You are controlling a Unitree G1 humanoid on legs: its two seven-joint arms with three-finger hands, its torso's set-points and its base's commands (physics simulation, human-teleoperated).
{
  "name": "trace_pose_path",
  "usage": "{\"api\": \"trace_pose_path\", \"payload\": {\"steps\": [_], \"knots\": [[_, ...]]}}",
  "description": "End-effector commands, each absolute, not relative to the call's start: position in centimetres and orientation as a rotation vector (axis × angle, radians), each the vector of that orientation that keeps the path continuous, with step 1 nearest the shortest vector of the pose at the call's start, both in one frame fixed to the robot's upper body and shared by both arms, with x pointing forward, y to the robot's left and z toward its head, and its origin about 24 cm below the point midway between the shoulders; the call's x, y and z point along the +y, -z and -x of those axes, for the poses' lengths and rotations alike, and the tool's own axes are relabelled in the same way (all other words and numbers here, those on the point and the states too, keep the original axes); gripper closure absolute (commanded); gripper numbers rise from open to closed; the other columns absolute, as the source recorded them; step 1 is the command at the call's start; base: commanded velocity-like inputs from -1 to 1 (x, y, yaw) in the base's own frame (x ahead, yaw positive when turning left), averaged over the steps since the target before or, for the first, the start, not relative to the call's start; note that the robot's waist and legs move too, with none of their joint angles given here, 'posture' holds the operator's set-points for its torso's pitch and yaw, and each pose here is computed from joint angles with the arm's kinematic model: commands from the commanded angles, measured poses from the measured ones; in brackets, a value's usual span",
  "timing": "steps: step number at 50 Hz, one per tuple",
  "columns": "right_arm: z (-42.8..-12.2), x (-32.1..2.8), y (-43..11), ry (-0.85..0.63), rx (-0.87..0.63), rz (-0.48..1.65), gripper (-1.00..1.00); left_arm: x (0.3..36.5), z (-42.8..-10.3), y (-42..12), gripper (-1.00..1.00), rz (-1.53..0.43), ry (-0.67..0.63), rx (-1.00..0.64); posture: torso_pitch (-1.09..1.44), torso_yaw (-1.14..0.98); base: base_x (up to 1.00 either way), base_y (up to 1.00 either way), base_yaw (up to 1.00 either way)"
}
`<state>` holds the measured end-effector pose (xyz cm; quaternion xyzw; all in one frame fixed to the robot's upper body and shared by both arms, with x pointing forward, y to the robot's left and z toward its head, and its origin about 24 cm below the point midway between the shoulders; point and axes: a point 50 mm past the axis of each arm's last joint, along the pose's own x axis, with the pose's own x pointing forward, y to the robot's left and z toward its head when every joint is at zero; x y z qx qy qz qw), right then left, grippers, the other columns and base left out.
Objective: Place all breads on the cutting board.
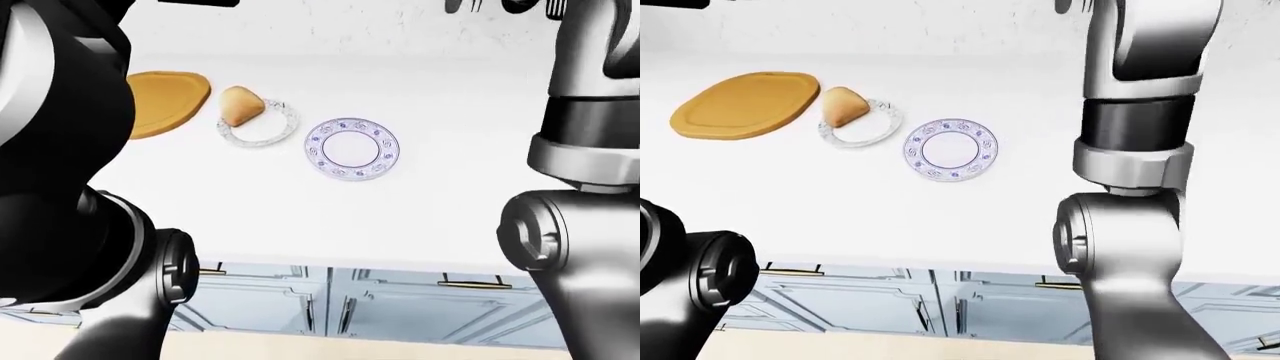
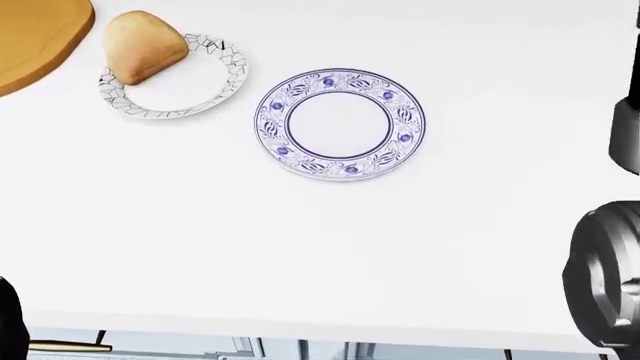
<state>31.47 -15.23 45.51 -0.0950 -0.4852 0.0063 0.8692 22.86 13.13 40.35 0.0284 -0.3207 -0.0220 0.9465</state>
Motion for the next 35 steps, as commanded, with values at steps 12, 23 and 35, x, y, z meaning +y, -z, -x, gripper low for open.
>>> {"api": "trace_pose_path", "payload": {"steps": [12, 23, 35], "knots": [[-27.6, -16.0, -45.9, 0.006, -1.102, 0.147, 1.00, 13.2, -22.2, -41.2, -1.00, -0.049, 0.038, -0.714, 0.00, 0.00, 0.00, 0.10, 0.00], [-26.5, -16.1, -45.3, 0.004, -1.110, 0.131, 1.00, 13.1, -22.1, -41.2, -1.00, -0.053, 0.040, -0.714, 0.00, 0.00, 0.00, 0.22, 0.00], [-26.5, -16.1, -44.9, 0.005, -1.105, 0.126, 1.00, 13.0, -22.1, -41.2, -1.00, -0.053, 0.042, -0.715, 0.00, 0.00, 0.00, 0.21, 0.00]]}}
